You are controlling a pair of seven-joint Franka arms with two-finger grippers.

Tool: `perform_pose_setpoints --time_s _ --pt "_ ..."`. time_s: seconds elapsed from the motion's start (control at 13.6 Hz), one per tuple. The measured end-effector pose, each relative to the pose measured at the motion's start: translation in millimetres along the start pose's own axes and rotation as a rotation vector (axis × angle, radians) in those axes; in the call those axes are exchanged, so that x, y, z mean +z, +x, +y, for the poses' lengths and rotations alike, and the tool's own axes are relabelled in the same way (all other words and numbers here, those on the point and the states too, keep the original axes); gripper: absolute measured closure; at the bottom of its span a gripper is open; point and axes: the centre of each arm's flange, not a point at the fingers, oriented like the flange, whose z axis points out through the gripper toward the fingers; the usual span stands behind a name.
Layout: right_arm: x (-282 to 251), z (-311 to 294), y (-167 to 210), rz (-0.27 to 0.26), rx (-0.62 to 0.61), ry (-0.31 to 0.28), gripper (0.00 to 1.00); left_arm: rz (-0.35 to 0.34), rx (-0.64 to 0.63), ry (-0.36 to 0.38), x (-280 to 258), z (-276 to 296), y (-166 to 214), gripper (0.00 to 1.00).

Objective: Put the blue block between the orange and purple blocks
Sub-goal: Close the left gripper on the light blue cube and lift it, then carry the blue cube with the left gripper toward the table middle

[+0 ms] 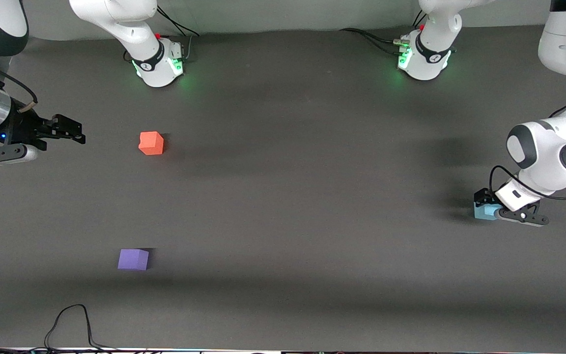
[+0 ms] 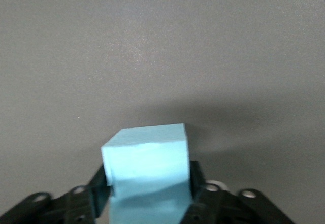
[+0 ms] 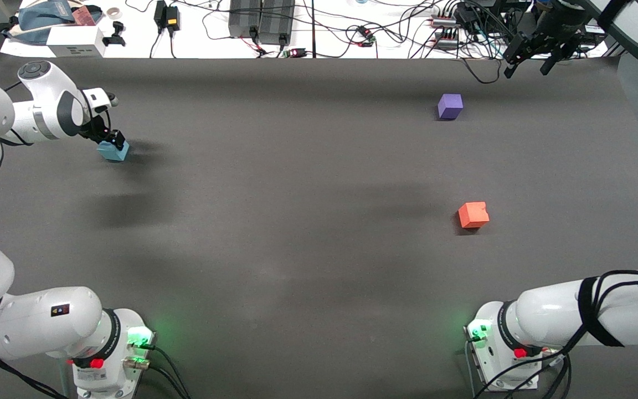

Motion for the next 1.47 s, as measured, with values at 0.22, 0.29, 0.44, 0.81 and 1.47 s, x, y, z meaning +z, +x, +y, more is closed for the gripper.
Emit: perform_pose_setpoints --time_s 0.22,0.29,0.44,0.81,1.47 --pt "0 0 0 -0.001 0.0 0.0 0.0 0.01 0.0 0.005 -4 -2 4 0.46" --pt "0 0 0 -0.001 0.0 0.0 0.0 0.012 -0.001 0.006 -9 -4 8 0.46" --pt "1 0 0 -0.002 0.0 0.0 0.0 -0.028 -0.003 -0.008 -35 -14 26 0.46" --pt "2 0 1 -0.003 0.0 0.0 0.0 -0.145 -0.064 -0.051 -188 -5 63 0.46" --pt "2 0 1 -0.004 0.0 0.0 0.0 -0.16 -0.295 0.014 -219 411 96 0.5"
